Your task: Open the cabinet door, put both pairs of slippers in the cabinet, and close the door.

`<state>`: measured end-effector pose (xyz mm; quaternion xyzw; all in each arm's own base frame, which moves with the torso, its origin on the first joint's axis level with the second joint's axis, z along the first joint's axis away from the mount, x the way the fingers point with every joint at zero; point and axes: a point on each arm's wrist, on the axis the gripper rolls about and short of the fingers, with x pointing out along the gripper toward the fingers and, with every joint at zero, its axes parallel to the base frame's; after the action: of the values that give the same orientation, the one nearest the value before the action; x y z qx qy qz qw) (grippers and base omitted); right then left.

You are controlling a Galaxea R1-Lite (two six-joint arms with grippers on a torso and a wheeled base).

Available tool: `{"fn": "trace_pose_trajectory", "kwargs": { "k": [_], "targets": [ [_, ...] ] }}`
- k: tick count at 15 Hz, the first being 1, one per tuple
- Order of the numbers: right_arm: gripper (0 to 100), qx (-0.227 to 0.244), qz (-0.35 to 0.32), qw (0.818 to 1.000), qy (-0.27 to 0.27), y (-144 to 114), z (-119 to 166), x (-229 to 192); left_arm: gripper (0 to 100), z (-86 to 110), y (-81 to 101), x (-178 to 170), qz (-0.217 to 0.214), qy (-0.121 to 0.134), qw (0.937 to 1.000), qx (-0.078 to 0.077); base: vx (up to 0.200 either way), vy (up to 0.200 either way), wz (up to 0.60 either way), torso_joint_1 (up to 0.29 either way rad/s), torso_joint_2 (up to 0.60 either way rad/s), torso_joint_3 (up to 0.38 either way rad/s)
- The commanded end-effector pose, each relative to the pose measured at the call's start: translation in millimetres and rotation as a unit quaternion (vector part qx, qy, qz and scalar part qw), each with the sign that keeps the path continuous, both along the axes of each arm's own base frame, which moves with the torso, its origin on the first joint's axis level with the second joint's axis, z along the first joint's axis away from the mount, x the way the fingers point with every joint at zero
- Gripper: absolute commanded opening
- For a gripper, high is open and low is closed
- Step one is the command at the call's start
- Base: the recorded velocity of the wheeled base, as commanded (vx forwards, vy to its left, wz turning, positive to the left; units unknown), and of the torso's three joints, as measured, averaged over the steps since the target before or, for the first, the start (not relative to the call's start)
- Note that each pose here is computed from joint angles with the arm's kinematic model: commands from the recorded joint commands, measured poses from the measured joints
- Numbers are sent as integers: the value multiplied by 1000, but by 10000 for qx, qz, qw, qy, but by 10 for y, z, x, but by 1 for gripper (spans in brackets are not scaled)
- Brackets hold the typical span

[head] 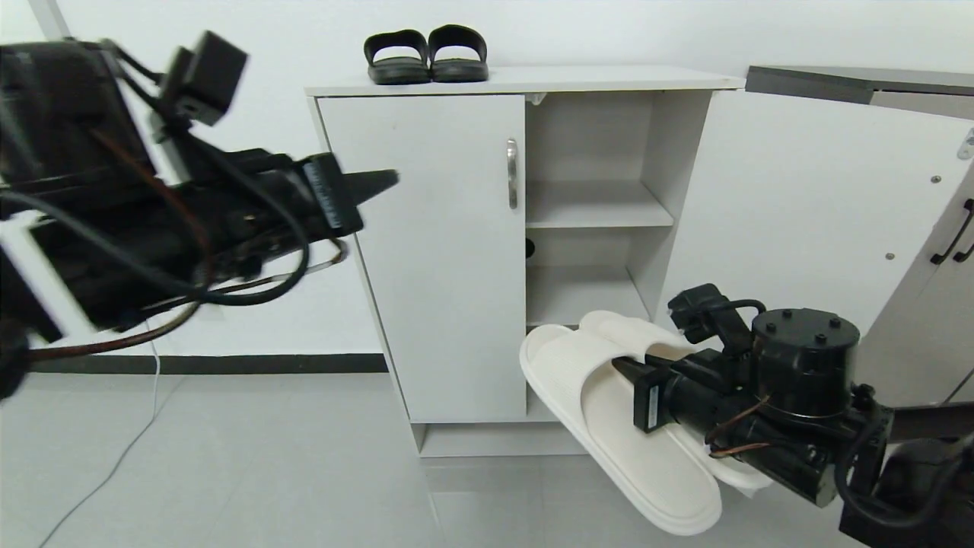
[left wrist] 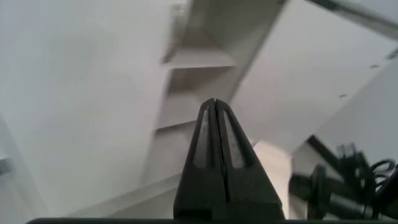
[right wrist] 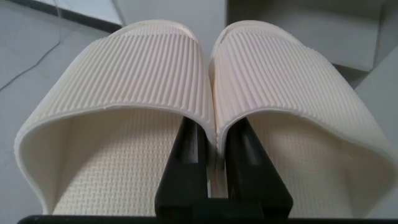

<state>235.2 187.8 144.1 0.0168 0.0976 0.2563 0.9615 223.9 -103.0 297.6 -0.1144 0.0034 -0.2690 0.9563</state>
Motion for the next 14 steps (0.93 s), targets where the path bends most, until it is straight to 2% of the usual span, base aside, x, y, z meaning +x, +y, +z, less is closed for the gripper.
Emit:
{"fn": "trace_pose_trajectory", "kwargs": {
  "k": [1, 2, 3, 5, 6, 7, 8, 9, 10, 11, 12, 14],
  "targets": [
    [0, -73, -160, 9998, 113, 73, -118, 141, 0, 11, 688, -1149, 1762, 45, 9837, 356, 0, 0, 0, 0, 0, 0],
    [0, -69, -169, 9998, 115, 73, -116, 135, 0, -51, 786, -1376, 2136, 117, 9758, 441, 0, 0, 0, 0, 0, 0],
    [0, -70, -167, 9998, 106, 72, -111, 133, 0, -133, 884, -1576, 2564, 94, 9648, 581, 0, 0, 0, 0, 0, 0],
    [0, -70, -160, 9998, 105, 73, -110, 127, 0, -363, 1049, -1877, 3559, -17, 9316, 737, 0, 0, 0, 0, 0, 0],
    [0, -75, -160, 9998, 111, 74, -115, 128, 0, -504, 1083, -2039, 3795, -92, 9223, 728, 0, 0, 0, 0, 0, 0],
    [0, -90, -144, 9998, 129, 83, -128, 123, 0, -685, 1095, -2134, 3891, -58, 9182, 743, 0, 0, 0, 0, 0, 0],
    [0, -100, -137, 9998, 141, 86, -137, 120, 0, -846, 1099, -2192, 3908, -8, 9173, 768, 0, 0, 0, 0, 0, 0],
    [0, -120, -129, 9997, 164, 84, -151, 110, 0, -1107, 1104, -2263, 3879, 85, 9180, 818, 0, 0, 0, 0, 0, 0],
    [0, -130, -114, 9997, 176, 91, -159, 103, 0, -1243, 1105, -2289, 3867, 137, 9182, 853, 0, 0, 0, 0, 0, 0],
    [0, -136, -75, 9997, 181, 108, -163, 86, 0, -1493, 1109, -2345, 3846, 204, 9186, 888, 0, 0, 0, 0, 0, 0],
    [0, -143, -59, 9997, 177, 112, -164, 75, 0, -1623, 1111, -2373, 3845, 219, 9186, 887, 0, 0, 0, 0, 0, 0],
    [0, -152, -32, 9997, 162, 121, -160, 56, 0, -1848, 1108, -2422, 4006, 234, 9117, 884, 0, 0, 0, 0, 0, 0]
  ]
}}
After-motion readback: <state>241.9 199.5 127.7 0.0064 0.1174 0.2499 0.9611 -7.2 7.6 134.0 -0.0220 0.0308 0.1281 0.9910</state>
